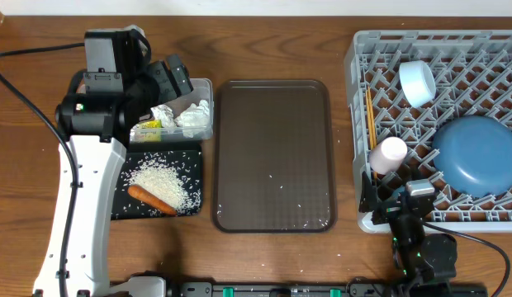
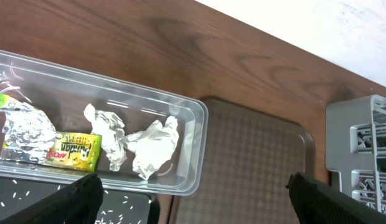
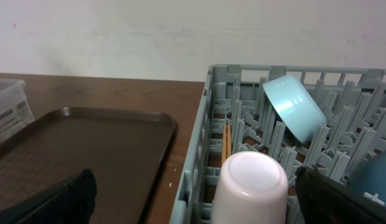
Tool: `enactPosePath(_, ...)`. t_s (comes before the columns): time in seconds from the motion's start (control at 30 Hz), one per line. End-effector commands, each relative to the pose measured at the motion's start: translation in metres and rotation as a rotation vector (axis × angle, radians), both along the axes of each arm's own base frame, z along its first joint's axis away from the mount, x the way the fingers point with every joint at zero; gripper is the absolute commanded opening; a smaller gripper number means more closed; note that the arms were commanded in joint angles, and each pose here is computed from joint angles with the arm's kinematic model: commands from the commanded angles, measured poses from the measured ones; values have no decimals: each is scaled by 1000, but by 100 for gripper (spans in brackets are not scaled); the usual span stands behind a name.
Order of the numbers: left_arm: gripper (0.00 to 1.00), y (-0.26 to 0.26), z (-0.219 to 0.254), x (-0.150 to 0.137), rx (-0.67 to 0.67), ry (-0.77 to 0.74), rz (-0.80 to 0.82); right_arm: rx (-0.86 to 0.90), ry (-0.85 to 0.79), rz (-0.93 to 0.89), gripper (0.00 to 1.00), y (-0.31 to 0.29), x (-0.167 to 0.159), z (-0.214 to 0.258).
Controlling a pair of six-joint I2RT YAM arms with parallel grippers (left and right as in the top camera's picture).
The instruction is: Sort waste into correct bins and load items into the dishwasher rack
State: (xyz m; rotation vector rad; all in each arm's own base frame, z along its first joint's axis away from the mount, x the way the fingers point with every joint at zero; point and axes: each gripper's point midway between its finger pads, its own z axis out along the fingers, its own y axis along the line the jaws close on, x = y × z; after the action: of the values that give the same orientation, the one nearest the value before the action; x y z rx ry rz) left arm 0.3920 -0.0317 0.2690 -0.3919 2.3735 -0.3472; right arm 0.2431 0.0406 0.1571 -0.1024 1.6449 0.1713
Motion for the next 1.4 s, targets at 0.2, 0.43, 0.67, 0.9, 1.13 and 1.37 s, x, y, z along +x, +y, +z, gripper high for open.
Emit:
enactPosePath(0.2, 97, 2, 17, -7, 8, -43, 5, -12, -2, -16, 99, -3, 0, 0)
enactPosePath(0.43, 97, 1, 94, -55, -1, -268, -2, -12, -2, -16, 99, -3, 0, 0)
enactPosePath(0.67, 97, 4, 177, -144, -11, -569, -1, -12, -2, -16, 99, -3, 0, 0)
enactPosePath(0.9, 97, 7, 225, -236, -20, -827, 1, -12, -2, -16, 99, -3, 0, 0)
enactPosePath(1.13, 97, 9, 240, -289, -24, -963, 1, -12, -2, -16, 99, -3, 0, 0)
enactPosePath(1.37, 97, 9, 231, -304, -25, -990, 1, -12, -2, -16, 99, -3, 0, 0)
